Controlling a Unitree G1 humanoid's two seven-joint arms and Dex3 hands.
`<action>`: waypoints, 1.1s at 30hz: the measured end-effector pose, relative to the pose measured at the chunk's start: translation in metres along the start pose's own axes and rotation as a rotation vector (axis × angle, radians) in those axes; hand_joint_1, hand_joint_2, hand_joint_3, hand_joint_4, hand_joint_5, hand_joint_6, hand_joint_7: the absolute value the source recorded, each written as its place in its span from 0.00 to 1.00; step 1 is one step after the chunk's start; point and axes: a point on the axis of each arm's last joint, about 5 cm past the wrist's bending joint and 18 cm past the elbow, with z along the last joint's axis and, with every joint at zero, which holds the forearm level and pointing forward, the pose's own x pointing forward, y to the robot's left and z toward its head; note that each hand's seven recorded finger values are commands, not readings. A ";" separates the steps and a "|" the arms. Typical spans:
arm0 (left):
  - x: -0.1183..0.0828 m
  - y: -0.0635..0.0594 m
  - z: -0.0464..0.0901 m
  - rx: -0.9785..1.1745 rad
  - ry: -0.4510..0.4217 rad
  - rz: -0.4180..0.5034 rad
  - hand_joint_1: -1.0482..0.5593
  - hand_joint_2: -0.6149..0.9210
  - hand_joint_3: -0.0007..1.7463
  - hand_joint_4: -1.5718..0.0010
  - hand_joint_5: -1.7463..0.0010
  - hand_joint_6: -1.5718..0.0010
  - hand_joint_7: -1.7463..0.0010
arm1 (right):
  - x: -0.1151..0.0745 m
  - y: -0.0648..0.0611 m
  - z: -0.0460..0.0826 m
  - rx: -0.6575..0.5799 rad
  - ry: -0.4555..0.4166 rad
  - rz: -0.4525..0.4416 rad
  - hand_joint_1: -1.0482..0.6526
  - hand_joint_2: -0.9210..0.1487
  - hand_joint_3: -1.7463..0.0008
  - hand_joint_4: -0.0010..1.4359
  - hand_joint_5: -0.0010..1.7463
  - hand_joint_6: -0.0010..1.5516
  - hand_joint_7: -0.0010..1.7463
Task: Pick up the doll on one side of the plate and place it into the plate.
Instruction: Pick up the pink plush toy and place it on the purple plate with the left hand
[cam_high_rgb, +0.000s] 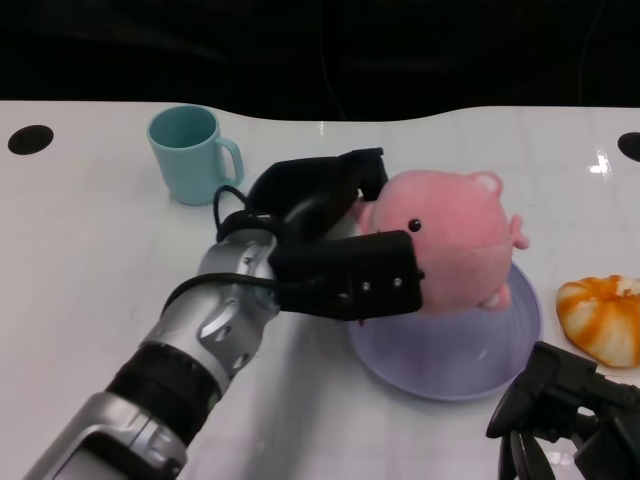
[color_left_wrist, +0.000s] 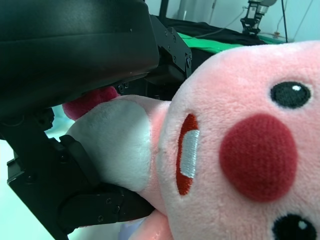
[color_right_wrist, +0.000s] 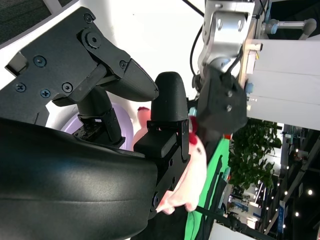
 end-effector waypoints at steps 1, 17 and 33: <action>0.001 -0.002 0.001 0.003 0.003 -0.009 0.51 0.74 0.55 0.43 0.00 0.58 0.00 | 0.000 0.000 0.000 0.000 0.000 0.000 0.48 0.47 0.17 0.48 1.00 0.38 0.89; 0.015 -0.024 0.026 0.044 0.029 -0.101 0.49 0.92 0.29 0.48 0.00 0.50 0.65 | 0.000 0.002 0.001 -0.001 -0.003 0.001 0.47 0.46 0.19 0.48 1.00 0.37 0.90; 0.019 -0.021 0.034 0.005 0.037 -0.148 0.37 1.00 0.09 0.70 0.38 0.58 0.91 | -0.001 0.002 0.001 -0.004 0.001 0.001 0.47 0.45 0.20 0.48 1.00 0.38 0.89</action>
